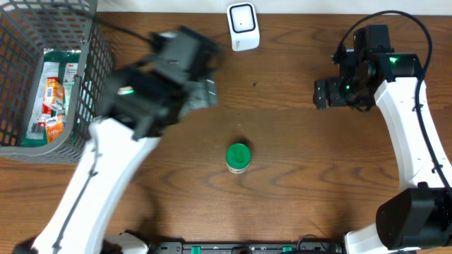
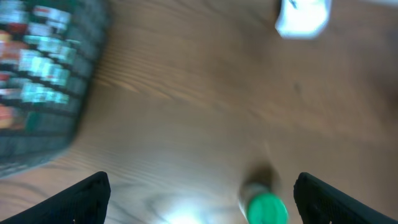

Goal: Scan the item barcode
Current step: 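Release the bottle upright and lift the left gripper away, then move the right gripper down over the green-capped bottle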

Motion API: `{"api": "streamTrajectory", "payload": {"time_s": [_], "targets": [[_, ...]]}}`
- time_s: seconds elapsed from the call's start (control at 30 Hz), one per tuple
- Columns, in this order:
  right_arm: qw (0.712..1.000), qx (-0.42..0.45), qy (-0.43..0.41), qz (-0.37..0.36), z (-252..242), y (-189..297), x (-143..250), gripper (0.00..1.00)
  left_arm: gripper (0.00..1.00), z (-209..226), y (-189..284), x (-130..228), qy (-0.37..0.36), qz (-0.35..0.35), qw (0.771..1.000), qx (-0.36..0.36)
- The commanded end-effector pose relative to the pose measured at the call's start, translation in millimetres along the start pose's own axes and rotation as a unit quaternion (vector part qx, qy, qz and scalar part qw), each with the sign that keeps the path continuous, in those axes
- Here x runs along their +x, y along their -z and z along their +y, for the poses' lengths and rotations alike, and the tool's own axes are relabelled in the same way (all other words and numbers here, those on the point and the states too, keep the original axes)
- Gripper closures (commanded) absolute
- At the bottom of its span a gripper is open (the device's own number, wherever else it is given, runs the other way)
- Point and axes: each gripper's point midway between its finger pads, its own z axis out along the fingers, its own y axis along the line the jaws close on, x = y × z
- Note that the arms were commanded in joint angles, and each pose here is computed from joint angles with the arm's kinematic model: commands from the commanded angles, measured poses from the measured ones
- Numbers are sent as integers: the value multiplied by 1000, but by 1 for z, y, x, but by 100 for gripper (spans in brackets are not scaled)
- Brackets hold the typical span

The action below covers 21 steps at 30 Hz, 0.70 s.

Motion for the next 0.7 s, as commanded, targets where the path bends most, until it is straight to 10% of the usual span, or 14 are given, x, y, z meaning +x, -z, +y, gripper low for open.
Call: {"api": "streamTrajectory", "payload": {"time_s": [0.0,0.1,0.3,0.67], "targets": [[999,4,-18,-45,-8,5,-23,1,5,50,13,-25,68,-45,996,-47],[990,-78,-102,-53,18,8,-30,1,5,90,22,-32,116,-56,989,-77],[951,-307,-9,-35,109,31,-21,1,5,113,24,-35,145,-61,983,-97],[991,-124,-29,49,184,-32,52,1,5,113,24,-35,145,-61,983,-97]]}}
